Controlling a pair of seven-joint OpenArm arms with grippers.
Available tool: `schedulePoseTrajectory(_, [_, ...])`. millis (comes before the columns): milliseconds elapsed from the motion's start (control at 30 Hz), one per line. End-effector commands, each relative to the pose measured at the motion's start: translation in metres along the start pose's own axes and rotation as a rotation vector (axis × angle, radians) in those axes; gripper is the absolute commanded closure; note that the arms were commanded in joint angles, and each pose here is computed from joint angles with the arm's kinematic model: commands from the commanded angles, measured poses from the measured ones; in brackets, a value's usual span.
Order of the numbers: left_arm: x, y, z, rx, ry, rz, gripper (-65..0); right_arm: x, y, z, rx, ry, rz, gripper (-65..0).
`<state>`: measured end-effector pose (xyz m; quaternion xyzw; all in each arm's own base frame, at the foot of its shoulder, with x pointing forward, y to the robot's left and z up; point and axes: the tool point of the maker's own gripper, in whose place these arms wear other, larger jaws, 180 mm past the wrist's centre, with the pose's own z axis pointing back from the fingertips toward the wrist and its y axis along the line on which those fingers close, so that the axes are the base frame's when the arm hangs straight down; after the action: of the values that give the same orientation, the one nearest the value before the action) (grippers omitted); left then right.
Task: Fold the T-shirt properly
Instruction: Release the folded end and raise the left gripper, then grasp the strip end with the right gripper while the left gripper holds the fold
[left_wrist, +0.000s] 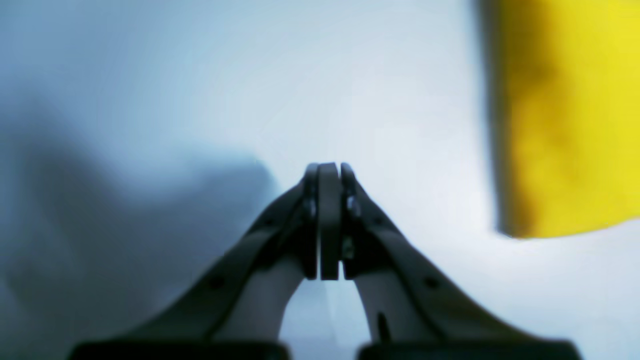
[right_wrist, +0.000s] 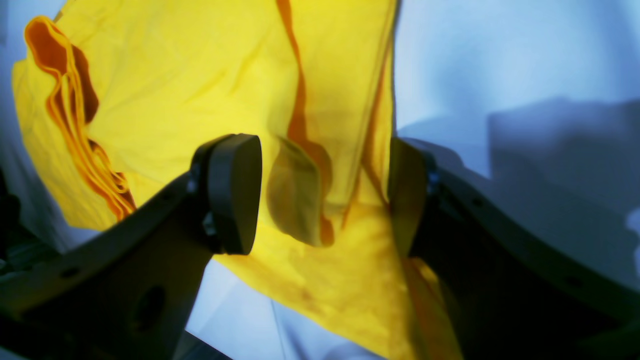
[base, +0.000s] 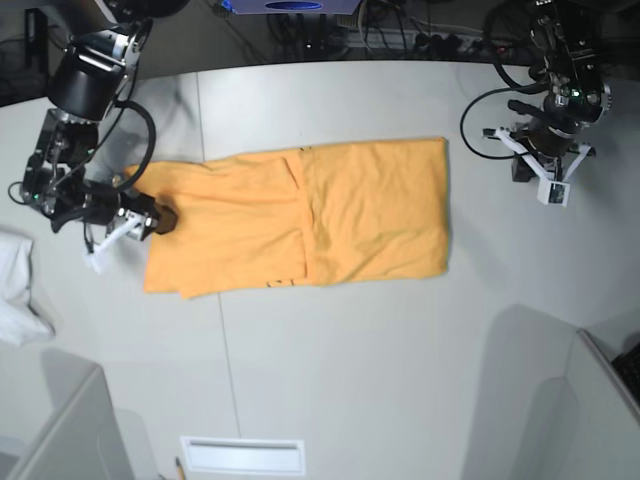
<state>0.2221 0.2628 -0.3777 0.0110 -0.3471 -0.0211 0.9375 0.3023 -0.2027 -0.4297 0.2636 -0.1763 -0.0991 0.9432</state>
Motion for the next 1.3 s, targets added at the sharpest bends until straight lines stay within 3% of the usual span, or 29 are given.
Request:
schedulePoseTrajectory(0, [0.011,0.0,0.002,0.003,-0.037,-0.019,0.0,0.003,0.0,0.003,-0.011,0.008,0.015,-36.5])
schedulePoseTrajectory(433, [0.004,-0.016,-0.034,-0.05,0.001,0.073,0.0,-0.007,0.007,-0.021,0.049,0.075,-0.059,-36.5])
schedulePoseTrajectory(633, [0.014,-0.04,-0.048,-0.109,-0.001,0.048,0.0,-0.009,0.006,-0.023,0.046,0.078,-0.062,-35.7])
schedulePoseTrajectory(700, [0.015,-0.049,-0.052,-0.13,0.003,0.039,0.0,-0.007,0.004,-0.022,0.041,0.07,-0.061,-30.3])
schedulePoseTrajectory(933, [0.018,-0.071,-0.07,-0.187,0.03,0.028,0.0,0.006,-0.002,-0.023,0.01,-0.005,-0.061,-1.7])
schedulePoseTrajectory(1133, [0.03,-0.082,-0.081,-0.212,0.018,0.052,0.0,0.023,-0.023,-0.019,-0.137,-0.057,0.009,0.0])
schedulePoseTrajectory(1267, [0.038,-0.11,-0.089,-0.272,0.024,0.0,0.0,0.038,-0.029,-0.012,-0.215,-0.109,0.068,0.0])
